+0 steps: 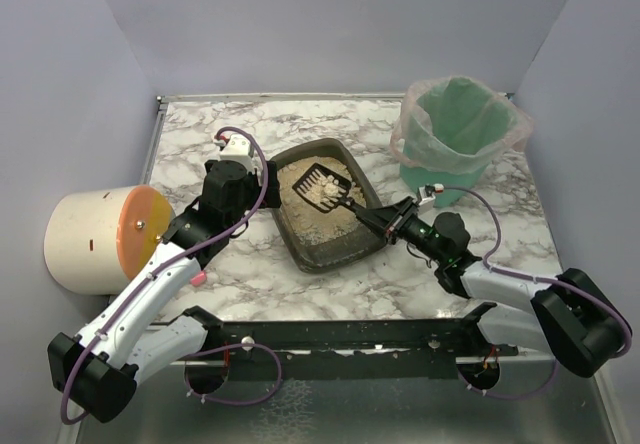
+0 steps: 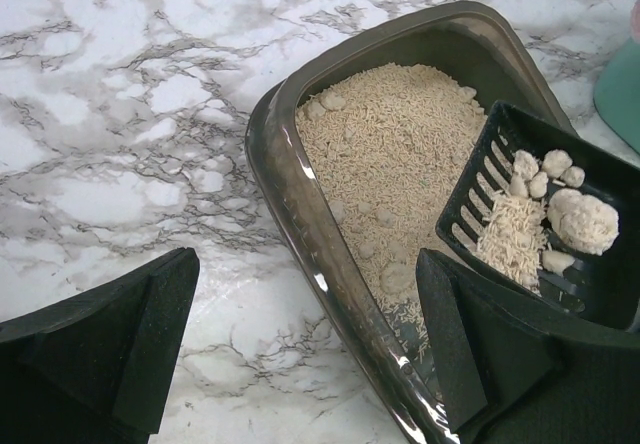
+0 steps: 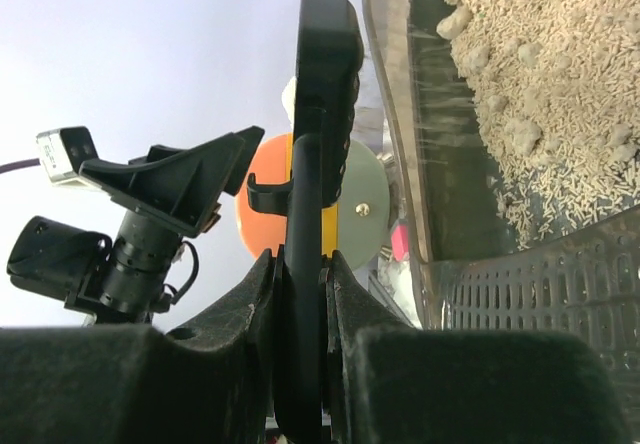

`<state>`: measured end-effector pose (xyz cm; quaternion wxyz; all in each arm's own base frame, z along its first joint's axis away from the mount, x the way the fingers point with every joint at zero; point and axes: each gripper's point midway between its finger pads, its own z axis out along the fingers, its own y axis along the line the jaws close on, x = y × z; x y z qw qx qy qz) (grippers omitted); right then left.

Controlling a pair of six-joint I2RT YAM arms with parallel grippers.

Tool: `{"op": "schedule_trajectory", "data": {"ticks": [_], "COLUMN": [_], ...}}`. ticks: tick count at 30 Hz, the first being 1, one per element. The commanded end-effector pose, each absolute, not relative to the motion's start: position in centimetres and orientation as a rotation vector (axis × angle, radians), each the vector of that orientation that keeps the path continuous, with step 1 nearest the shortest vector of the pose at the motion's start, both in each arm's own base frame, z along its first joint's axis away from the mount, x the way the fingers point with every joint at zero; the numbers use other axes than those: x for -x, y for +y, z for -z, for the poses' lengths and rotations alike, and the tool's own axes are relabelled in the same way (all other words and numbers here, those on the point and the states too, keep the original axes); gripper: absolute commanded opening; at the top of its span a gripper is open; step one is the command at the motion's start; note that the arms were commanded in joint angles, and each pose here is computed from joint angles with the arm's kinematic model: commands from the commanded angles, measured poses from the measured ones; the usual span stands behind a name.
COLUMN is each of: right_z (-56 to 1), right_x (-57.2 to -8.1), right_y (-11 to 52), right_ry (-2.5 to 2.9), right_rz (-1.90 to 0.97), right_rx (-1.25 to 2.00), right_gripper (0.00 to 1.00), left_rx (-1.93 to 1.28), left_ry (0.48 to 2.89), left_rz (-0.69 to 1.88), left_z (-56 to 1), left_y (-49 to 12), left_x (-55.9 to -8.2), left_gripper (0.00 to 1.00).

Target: Clean the litter box

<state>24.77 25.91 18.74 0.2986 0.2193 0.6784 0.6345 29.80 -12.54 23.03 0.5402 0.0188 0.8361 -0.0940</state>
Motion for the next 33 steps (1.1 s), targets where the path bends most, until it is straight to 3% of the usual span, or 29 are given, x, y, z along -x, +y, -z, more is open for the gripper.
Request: {"op": "schedule_trajectory", "data": {"ticks": [1, 4, 7, 11, 14, 18, 20, 24, 27, 31, 33], "right_z": [-18.8, -20.6, -18.5, -20.3, -18.3, -20.8, -18.9, -21.3, -18.6, -20.9, -19.1], "right_x": [-25.3, -23.9, -25.7, -24.5, -25.9, -24.5, -25.9, -24.3, -25.7, -24.2, -25.4], "right_y": [25.0, 27.1, 24.2, 26.8, 23.7, 26.5, 24.1, 26.6, 23.9, 26.4, 24.5], "right_ry": [1.775, 1.771, 1.78, 1.794, 1.768, 1.769, 1.773, 1.762, 1.79, 1.782, 1.799], "right_rz": [-1.663, -1.758, -1.631, -1.719, -1.629, -1.728, -1.621, -1.732, -1.602, -1.73, -1.636], "right_rx": [-0.628, -0.478, -0.679, -0.509, -0.704, -0.509, -0.673, -0.477, -0.691, -0.497, -0.66], "right_gripper": [0.01, 0.01, 0.01, 0.01, 0.01, 0.01, 0.01, 0.01, 0.01, 0.01, 0.01], "left_rx": [-0.068, -0.063, -0.068, -0.069, -0.071, -0.071, -0.073, -0.069, -0.073, -0.072, -0.073], "left_ry": [1.974, 1.977, 1.973, 1.98, 1.975, 1.981, 1.975, 1.976, 1.973, 1.977, 1.973], "left_rz": [0.242, 0.231, 0.243, 0.236, 0.247, 0.237, 0.248, 0.234, 0.25, 0.242, 0.251], "left_z": [-23.2, -23.0, -23.2, -22.9, -23.2, -22.9, -23.2, -23.0, -23.2, -23.0, -23.2], "left_y": [-12.9, -12.7, -12.9, -12.9, -13.0, -12.9, -13.0, -12.8, -13.0, -12.9, -13.0], "left_x": [-29.7, -29.7, -29.7, -29.8, -29.7, -29.8, -29.8, -29.7, -29.7, -29.8, -29.7], "left_gripper": [0.99, 0.99, 0.99, 0.99, 0.99, 0.99, 0.99, 0.99, 0.99, 0.99, 0.99]}}
